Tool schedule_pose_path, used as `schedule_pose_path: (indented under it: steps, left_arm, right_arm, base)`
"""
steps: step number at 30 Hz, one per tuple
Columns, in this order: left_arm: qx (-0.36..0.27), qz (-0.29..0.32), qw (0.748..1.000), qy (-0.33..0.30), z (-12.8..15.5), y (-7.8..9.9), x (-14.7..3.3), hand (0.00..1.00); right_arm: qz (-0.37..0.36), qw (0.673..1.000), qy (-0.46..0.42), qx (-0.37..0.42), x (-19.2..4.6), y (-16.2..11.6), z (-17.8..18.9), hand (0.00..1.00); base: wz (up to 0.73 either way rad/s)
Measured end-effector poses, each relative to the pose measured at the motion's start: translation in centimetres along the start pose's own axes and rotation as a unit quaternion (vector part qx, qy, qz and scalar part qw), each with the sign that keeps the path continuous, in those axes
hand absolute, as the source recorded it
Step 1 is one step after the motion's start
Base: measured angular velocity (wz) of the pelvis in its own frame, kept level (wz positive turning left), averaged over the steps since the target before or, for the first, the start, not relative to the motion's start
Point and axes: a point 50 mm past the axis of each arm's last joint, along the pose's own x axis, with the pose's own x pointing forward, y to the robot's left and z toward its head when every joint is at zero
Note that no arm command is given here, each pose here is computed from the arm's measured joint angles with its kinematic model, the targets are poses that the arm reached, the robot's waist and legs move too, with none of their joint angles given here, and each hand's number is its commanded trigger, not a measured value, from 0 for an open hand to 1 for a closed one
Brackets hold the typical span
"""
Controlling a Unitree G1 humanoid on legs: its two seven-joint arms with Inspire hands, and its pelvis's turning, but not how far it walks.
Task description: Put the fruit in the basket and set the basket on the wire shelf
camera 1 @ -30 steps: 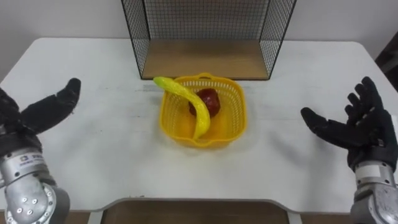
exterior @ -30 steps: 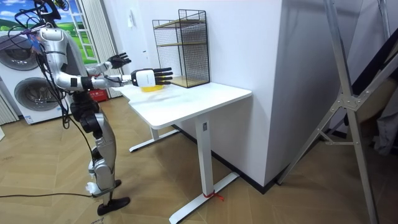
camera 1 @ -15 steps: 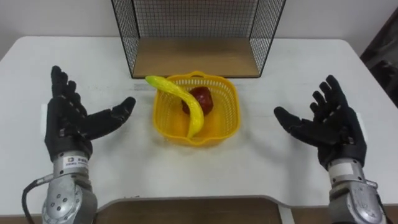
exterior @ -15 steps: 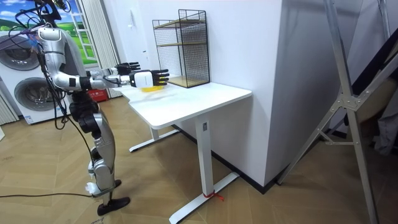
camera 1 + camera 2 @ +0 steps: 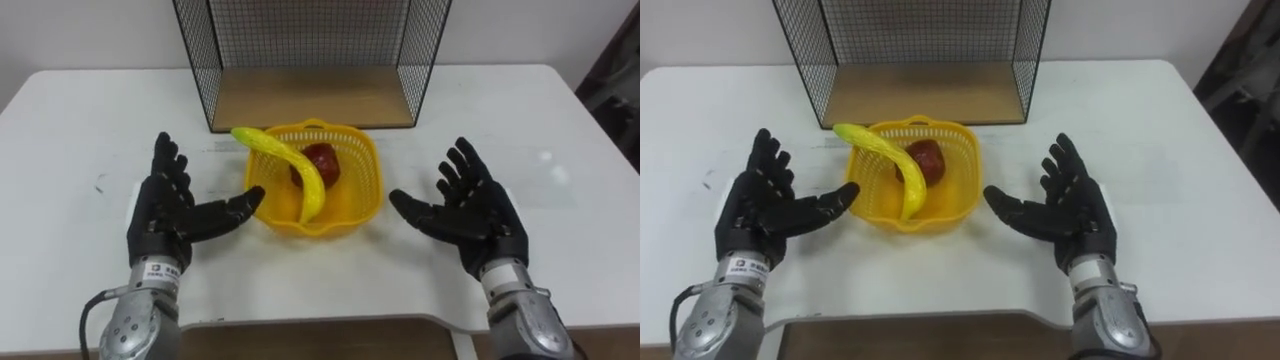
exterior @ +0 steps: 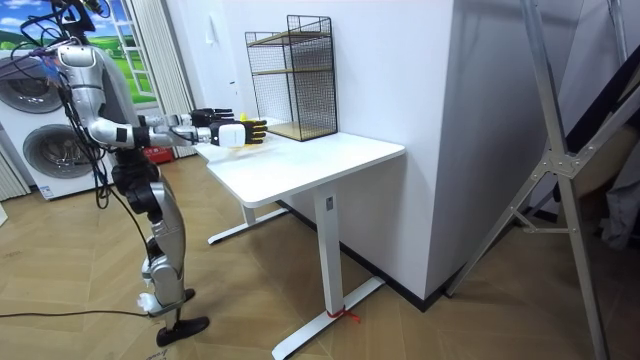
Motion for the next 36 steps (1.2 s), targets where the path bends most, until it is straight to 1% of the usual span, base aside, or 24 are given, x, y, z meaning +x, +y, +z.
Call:
schedule_pose_path:
  steps: [2,6,8,18,23,36]
  left_arm:
    - [0.000,-0.009,1.000,0.007,-0.3,-0.3,0.0,0.00]
    - [-0.006,-0.029,0.999,0.046,-2.0,-1.0,-0.3,0.00]
    - [-0.005,-0.036,0.998,0.059,-2.3,-1.1,-0.4,0.00]
    - [-0.008,-0.048,0.997,0.063,-2.5,-1.3,-0.4,0.00]
    - [-0.013,-0.053,0.996,0.065,-2.6,-1.6,0.1,0.00]
    - [-0.015,-0.057,0.996,0.069,-2.8,-1.9,0.0,0.00]
  right_arm:
    - [0.004,1.000,0.003,0.002,0.1,0.2,-0.1,0.00]
    - [0.022,0.999,0.019,0.023,0.4,1.1,-0.9,0.00]
    - [0.023,0.999,0.028,0.029,0.5,1.4,-1.3,0.00]
    - [0.032,0.998,0.049,0.028,0.5,1.6,-2.1,0.00]
    - [0.036,0.998,0.053,0.027,0.9,1.7,-2.3,0.00]
    - [0.055,0.996,0.063,0.035,0.9,2.7,-2.7,0.00]
  base:
    - [0.00]
    - [0.00]
    - [0.00]
    - [0.00]
    - [0.00]
    - [0.00]
